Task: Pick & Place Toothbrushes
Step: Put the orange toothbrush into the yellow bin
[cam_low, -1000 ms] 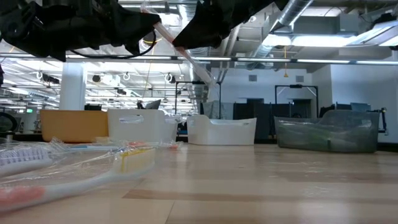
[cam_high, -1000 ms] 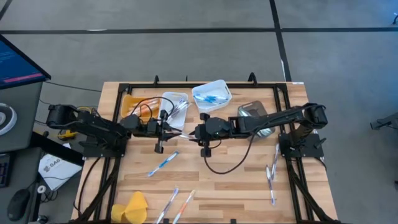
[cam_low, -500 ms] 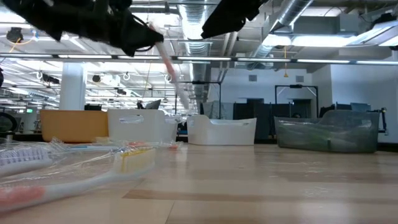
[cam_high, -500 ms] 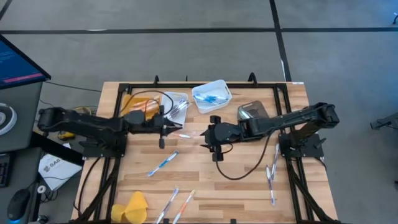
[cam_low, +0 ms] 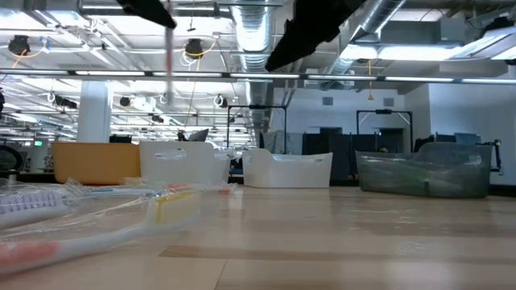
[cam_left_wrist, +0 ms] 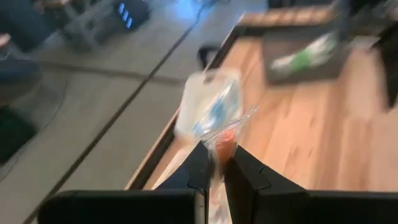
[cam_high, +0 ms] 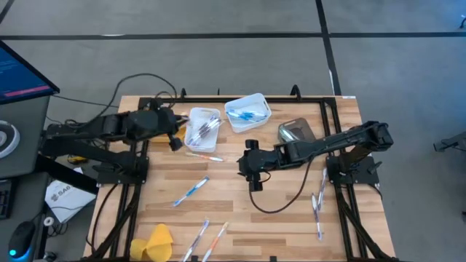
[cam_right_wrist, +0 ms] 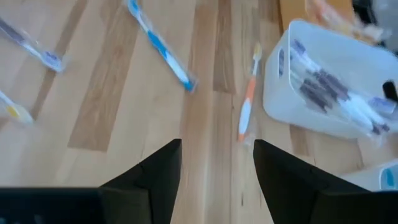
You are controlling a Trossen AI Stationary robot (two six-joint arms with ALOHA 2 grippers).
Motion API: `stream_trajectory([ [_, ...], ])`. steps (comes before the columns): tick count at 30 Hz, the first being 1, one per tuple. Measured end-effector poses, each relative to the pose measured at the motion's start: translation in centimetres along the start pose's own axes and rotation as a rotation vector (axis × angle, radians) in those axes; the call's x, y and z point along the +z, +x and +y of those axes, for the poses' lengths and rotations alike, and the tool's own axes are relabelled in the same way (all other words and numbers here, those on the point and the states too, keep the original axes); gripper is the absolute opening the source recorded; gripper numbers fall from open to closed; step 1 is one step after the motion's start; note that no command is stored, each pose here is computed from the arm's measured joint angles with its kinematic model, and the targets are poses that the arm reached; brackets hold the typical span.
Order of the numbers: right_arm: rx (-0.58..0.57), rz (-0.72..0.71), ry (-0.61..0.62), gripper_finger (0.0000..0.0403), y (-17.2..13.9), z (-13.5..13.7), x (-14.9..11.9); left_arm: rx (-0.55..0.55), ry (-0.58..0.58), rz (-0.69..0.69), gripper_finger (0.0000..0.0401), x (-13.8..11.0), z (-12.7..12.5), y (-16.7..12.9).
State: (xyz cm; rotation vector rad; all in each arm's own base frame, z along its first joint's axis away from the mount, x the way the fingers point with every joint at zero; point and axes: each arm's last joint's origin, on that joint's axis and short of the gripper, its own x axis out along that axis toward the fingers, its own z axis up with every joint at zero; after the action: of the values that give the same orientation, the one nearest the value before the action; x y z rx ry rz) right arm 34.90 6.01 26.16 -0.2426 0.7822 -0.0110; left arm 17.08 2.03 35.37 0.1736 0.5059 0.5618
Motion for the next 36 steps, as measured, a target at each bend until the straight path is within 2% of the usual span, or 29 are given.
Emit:
stream_trajectory([
  [5,0.000,0.004,0.000,0.0196,0.2,0.0,0.0,0.070,0.026,0.214,0.0017,0.7,1.2,-0.5],
  [12,-0.003,-0.019,-0.001,0.0193,0.2,-0.1,0.2,0.155,0.093,0.586,0.0017,0.3,2.1,2.1],
  [18,-0.003,-0.022,-0.002,0.0192,0.2,-0.1,0.2,0.095,0.114,0.836,0.0017,-0.7,3.5,5.5],
  [25,-0.003,-0.020,-0.003,0.0193,0.2,0.0,0.2,0.083,0.062,0.961,0.0017,-2.1,6.5,8.5],
  [31,-0.003,-0.019,-0.003,0.0187,0.3,0.0,0.1,0.041,-0.034,0.922,0.0018,-2.8,8.4,9.6],
  [36,-0.005,-0.001,-0.004,0.0187,0.9,0.0,-0.9,0.040,-0.038,0.937,0.0017,-3.8,8.5,9.9],
])
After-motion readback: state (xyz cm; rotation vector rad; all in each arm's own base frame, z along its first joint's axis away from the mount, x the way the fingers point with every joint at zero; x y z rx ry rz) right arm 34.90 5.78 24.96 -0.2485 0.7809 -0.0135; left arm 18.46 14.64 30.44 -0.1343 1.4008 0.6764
